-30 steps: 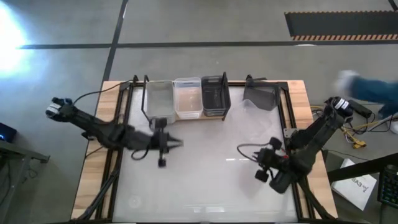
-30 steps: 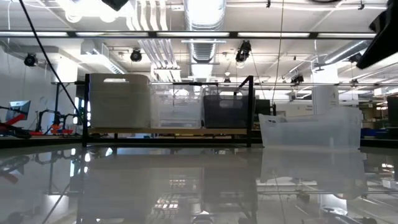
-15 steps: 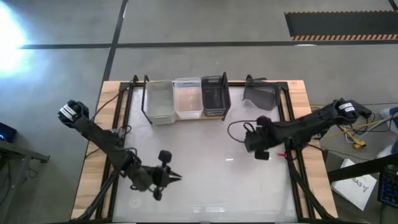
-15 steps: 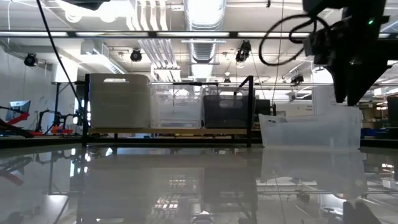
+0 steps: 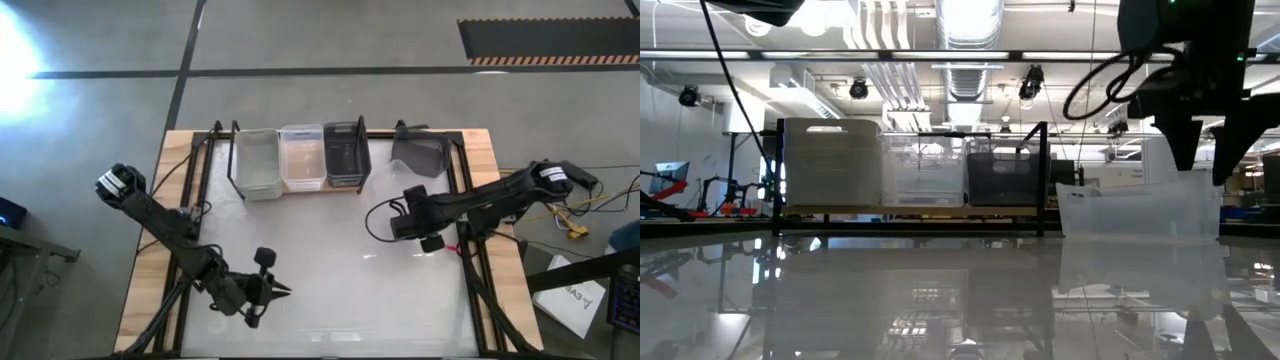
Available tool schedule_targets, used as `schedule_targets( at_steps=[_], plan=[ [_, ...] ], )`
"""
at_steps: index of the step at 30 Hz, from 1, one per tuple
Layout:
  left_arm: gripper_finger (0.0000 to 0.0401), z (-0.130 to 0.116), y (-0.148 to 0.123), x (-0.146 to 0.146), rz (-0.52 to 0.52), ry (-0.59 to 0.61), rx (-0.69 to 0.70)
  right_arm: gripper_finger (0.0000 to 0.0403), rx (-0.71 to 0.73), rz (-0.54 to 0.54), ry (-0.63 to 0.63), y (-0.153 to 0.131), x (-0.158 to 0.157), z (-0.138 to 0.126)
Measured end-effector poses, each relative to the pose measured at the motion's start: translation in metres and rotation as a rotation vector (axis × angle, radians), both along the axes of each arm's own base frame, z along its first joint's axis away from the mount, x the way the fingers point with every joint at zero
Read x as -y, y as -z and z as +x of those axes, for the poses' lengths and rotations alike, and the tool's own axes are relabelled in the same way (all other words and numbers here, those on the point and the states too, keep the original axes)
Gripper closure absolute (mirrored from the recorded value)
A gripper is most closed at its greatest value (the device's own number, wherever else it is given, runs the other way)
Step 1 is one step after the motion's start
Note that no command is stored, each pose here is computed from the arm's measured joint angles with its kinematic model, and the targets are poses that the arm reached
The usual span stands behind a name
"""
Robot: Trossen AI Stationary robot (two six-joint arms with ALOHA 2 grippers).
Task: Stack baskets on shelf by color
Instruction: Stack the transparent bin on top of the transparent bin on the shelf
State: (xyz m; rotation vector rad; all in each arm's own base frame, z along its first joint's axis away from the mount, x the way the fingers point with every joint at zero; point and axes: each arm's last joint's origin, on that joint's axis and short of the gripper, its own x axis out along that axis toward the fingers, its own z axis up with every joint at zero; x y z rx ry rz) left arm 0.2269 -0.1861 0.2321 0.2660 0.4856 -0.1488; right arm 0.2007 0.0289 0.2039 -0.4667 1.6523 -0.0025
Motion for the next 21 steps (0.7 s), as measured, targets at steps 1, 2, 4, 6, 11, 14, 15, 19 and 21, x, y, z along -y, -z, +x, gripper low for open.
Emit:
schedule_targets(
  at_steps=[1,2,4,6,11,14,15,19,21],
  plan=[
    [0.0379,0.0,0.0,0.0,0.0,0.0,0.0,0.0219,-0.015,-0.002,0.002,0.003,0.0,0.001],
    [0.0379,0.0,0.0,0.0,0.0,0.0,0.0,0.0225,-0.029,-0.005,0.002,0.006,0.0,0.002],
    [0.0379,0.0,0.0,0.0,-0.001,0.001,0.001,0.0245,-0.06,-0.005,0.003,0.012,-0.001,0.005],
    [0.0379,0.0,0.0,0.001,-0.002,0.003,0.002,0.0273,-0.099,0.021,0.005,0.019,-0.002,0.009],
    [0.0379,-0.002,0.0,0.003,-0.004,0.012,0.003,0.0364,-0.141,0.103,0.064,0.034,-0.015,0.023],
    [0.0379,-0.003,-0.003,0.005,-0.008,0.019,0.008,0.0387,-0.107,0.163,0.106,0.033,-0.035,0.039],
    [0.0379,-0.002,-0.004,0.006,-0.012,0.02,0.012,0.0388,-0.09,0.185,0.089,0.032,-0.045,0.046],
    [0.0379,-0.001,-0.011,0.008,-0.026,0.023,0.028,0.0392,-0.019,0.264,-0.091,0.026,-0.096,0.074],
    [0.0379,0.0,-0.015,0.009,-0.029,0.025,0.038,0.0392,0.02,0.285,-0.234,0.025,-0.125,0.089]
  ],
)
